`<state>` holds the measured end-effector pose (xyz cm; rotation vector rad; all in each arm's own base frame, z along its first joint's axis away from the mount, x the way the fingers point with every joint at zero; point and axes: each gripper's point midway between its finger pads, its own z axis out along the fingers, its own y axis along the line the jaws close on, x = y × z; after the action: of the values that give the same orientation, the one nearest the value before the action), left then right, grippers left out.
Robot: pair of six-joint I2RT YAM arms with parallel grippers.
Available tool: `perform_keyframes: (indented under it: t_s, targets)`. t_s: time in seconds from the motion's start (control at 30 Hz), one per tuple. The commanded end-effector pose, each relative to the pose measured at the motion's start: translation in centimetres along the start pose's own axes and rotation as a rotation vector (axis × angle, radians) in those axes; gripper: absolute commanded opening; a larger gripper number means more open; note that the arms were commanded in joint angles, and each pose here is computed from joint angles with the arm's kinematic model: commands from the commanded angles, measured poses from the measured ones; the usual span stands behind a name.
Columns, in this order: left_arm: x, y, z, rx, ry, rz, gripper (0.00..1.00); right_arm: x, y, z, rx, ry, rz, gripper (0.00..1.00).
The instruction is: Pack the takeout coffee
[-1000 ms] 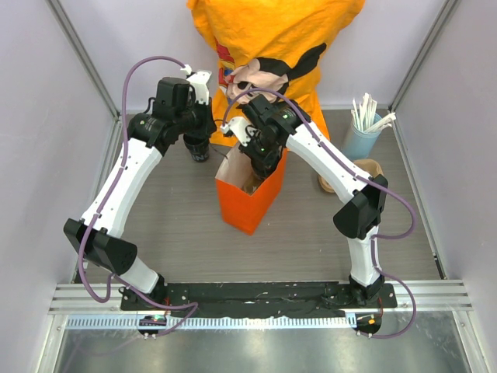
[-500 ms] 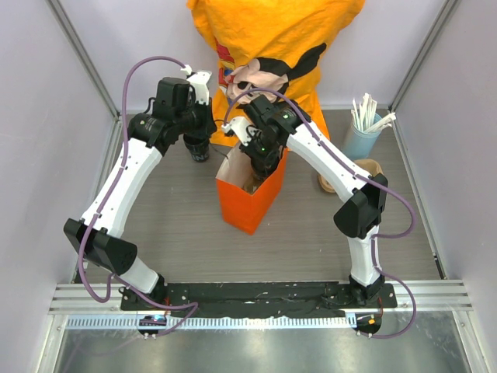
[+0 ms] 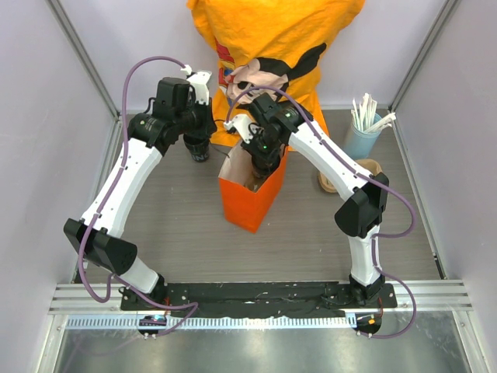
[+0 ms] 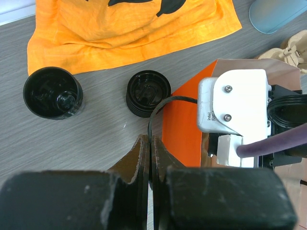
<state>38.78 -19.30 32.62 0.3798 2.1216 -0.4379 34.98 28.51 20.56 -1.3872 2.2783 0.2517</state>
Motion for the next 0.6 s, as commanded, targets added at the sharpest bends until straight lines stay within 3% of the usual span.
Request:
perform_keyframes:
  t_s: [0.0, 0.57]
  targets:
    - [-0.74, -0.22, -0.56, 0.011, -0.029, -0.002, 0.0, -0.7, -0.13, 0.08, -0.003, -0.034, -0.002, 0.01]
    - [-0.75, -0.21, -0.5, 0.01, -0.028, -0.003, 0.0, -0.06, 0.34, 0.84, -0.024, -0.018, -0.002, 0.01]
